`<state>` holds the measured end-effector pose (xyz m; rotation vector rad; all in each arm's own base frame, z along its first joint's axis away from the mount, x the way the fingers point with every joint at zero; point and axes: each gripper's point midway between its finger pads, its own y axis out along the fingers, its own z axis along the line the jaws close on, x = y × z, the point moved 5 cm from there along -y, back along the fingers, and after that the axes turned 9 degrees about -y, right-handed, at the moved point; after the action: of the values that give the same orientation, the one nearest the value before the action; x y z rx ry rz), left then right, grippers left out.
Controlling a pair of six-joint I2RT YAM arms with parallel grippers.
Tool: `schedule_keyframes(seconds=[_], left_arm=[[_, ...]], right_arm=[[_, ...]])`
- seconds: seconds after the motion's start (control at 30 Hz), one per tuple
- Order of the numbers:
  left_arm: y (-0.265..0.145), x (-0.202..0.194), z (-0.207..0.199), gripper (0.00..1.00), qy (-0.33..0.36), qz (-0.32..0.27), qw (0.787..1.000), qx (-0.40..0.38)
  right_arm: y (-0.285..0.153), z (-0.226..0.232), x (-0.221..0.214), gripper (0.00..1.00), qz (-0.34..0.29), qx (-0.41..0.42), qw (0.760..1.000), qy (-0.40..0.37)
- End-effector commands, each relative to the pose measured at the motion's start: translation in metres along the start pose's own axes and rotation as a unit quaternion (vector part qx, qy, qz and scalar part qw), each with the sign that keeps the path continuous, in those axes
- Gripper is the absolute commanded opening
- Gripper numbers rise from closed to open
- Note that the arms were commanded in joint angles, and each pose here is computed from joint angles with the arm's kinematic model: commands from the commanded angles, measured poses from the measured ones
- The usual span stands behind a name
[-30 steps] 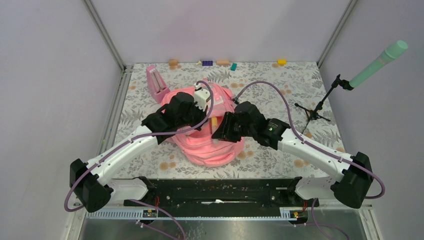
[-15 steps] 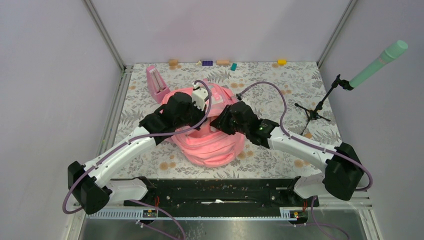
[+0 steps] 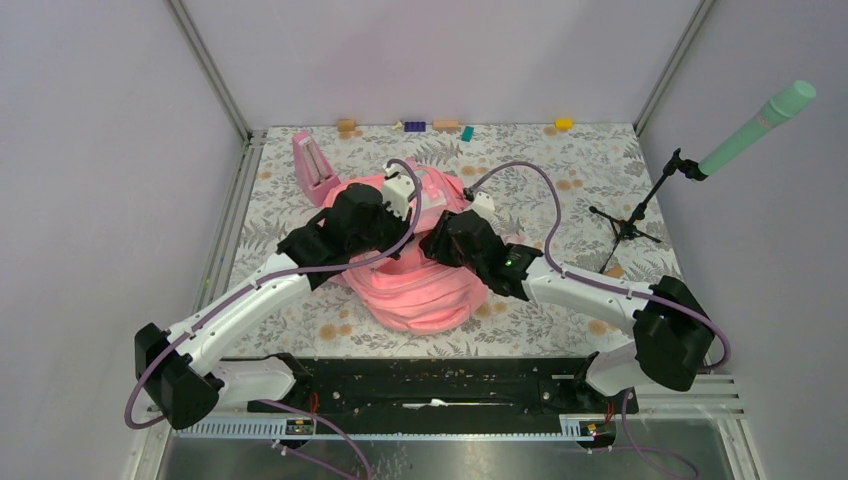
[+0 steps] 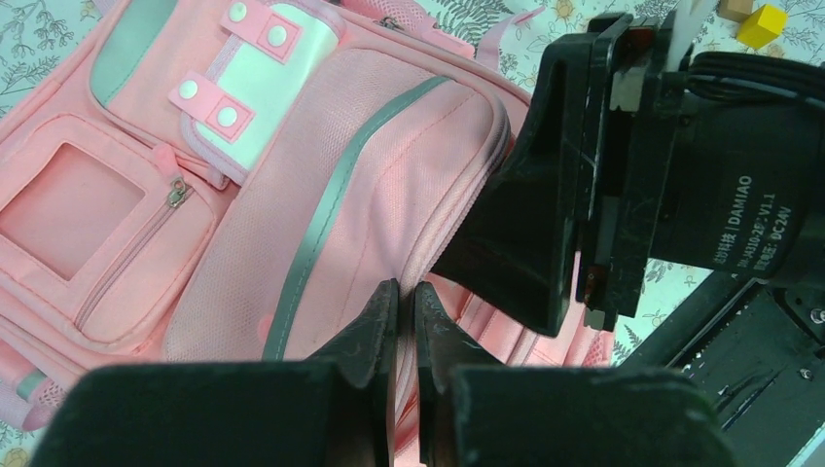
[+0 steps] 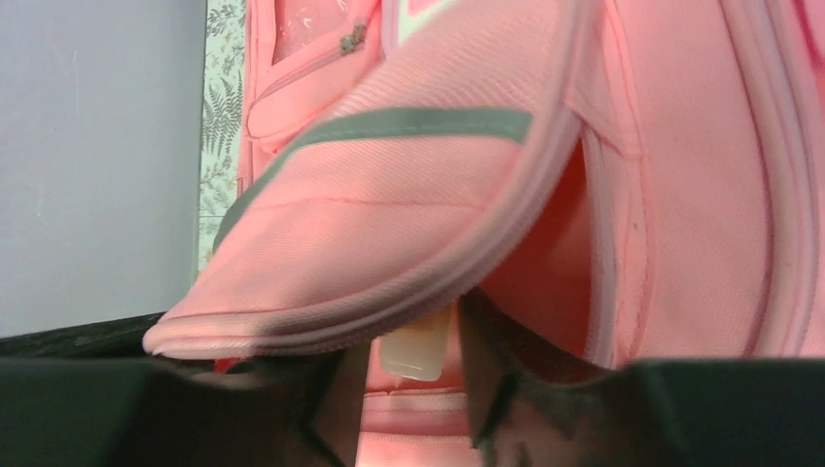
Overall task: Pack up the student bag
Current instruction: Place the stationery in the student bag.
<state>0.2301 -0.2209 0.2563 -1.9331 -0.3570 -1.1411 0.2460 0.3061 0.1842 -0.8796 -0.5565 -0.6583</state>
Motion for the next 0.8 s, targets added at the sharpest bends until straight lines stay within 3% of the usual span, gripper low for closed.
schedule_keyframes(seconds=[0.0,0.1,0.57,0.6,0.7,0.77], left_arm=[[-0.017,0.034,-0.025,0.0,-0.009,-0.073,0.995,-0.07],[-0.016,0.034,-0.026,0.0,-0.01,-0.071,0.995,-0.071],[-0.01,0.03,-0.029,0.0,-0.001,-0.058,0.995,-0.083],[-0.01,0.03,-0.031,0.09,0.001,-0.056,0.994,-0.092],[-0.014,0.033,-0.032,0.61,0.0,-0.063,0.994,-0.095],[-0.021,0.038,-0.029,0.83,0.0,-0.081,0.993,-0.084]], right_arm=[[-0.015,0.015,0.039,0.54,-0.108,0.022,0.993,-0.043],[-0.021,0.007,0.04,0.62,-0.114,0.014,0.991,-0.068],[-0.078,-0.015,0.04,0.64,-0.13,0.045,0.979,-0.153],[-0.084,-0.018,0.04,0.64,-0.132,0.041,0.978,-0.159],[-0.103,-0.025,0.042,0.63,-0.143,0.035,0.972,-0.182],[-0.112,-0.029,0.04,0.63,-0.14,0.026,0.969,-0.201]])
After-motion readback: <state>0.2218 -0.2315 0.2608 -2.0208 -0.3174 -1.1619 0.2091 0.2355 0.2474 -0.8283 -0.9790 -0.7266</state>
